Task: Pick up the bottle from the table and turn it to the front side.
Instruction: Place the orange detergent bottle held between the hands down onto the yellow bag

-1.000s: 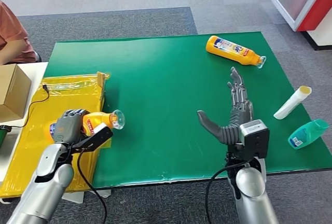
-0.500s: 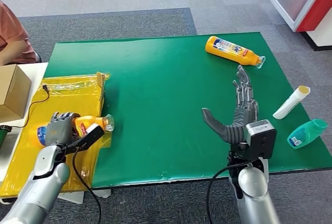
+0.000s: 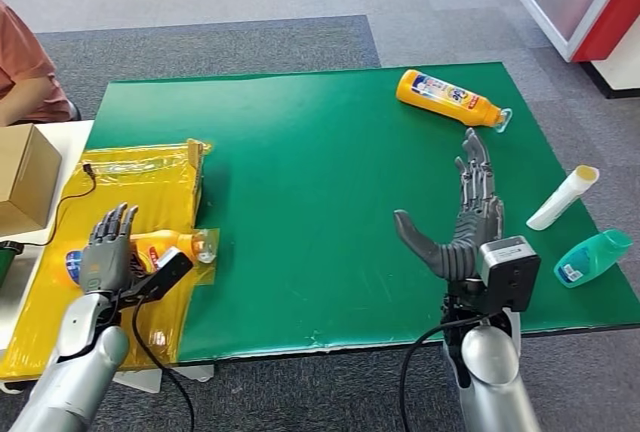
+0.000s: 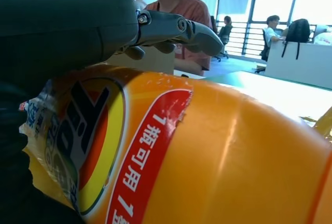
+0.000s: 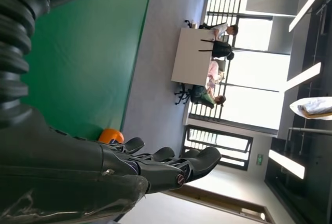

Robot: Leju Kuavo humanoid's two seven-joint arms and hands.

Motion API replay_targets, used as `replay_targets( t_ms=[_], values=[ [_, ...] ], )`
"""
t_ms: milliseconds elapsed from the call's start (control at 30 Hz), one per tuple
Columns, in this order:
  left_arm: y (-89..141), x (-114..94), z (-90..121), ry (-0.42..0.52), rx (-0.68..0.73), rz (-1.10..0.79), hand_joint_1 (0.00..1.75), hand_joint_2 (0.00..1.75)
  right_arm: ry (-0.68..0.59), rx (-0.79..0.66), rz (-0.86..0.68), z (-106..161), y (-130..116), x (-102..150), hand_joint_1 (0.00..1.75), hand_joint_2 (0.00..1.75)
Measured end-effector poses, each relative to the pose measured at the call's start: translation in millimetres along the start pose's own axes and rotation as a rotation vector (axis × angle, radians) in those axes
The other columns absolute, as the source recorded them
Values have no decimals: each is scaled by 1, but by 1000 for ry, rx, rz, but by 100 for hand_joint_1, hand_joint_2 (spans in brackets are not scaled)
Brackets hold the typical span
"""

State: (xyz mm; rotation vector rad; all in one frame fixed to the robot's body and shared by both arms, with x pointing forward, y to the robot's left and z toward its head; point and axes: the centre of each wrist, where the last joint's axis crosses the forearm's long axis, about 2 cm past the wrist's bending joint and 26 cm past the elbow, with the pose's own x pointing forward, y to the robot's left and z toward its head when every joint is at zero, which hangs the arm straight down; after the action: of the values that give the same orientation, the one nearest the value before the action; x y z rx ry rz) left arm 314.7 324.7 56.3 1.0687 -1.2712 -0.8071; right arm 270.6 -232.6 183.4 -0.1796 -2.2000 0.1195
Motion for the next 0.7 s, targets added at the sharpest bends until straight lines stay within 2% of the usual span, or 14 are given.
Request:
replay_targets(
  t_ms=[300,700],
  values=[
    [1,1,5,-17,24,42,0,175,2,0,0,1,0,0,0,175],
    [17,22,29,-140,233,274,0,175,13,-17,11,6,0,-1,0,175]
  ],
)
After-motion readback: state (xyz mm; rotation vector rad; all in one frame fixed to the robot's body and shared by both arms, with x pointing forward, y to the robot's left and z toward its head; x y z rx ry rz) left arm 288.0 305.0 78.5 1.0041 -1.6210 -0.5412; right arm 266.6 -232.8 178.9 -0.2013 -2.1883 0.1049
